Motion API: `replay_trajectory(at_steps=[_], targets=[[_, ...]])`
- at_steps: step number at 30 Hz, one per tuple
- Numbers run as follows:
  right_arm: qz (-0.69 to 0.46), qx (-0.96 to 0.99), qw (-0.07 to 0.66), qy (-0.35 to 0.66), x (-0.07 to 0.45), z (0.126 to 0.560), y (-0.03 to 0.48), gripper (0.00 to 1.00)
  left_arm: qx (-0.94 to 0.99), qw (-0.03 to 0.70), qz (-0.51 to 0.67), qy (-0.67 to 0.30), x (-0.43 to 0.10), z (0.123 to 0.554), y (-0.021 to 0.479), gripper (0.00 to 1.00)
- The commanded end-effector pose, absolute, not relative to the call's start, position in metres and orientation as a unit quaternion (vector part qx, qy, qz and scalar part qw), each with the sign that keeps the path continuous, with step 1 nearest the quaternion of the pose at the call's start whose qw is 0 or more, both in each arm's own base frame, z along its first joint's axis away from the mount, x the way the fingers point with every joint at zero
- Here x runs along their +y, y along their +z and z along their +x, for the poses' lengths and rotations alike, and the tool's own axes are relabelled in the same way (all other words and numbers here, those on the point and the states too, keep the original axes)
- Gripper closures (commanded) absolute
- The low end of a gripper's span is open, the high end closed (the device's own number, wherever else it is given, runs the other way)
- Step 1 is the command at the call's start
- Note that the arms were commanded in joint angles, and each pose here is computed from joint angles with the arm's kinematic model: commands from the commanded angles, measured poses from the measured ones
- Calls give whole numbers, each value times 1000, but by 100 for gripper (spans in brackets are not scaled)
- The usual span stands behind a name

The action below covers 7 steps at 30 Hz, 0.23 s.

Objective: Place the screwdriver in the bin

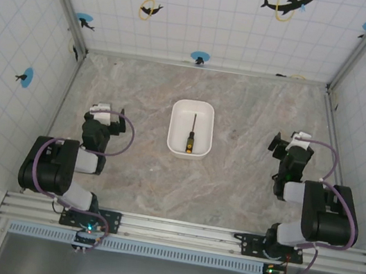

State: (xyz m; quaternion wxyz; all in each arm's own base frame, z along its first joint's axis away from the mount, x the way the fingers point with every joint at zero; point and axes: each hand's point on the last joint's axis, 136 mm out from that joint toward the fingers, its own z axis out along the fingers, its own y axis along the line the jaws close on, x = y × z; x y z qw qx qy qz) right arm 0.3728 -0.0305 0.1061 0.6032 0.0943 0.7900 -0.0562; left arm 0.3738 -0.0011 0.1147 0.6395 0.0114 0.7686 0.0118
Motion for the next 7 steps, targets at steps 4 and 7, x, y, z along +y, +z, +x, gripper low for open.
replay_trajectory(at_steps=[4, 7], targets=[[95, 778, 618, -59, -30, 382, 119, 0, 762, 647, 23, 15, -3, 379, 122, 2], [95, 778, 618, -59, -30, 382, 119, 0, 762, 647, 23, 16, -2, 379, 122, 2]])
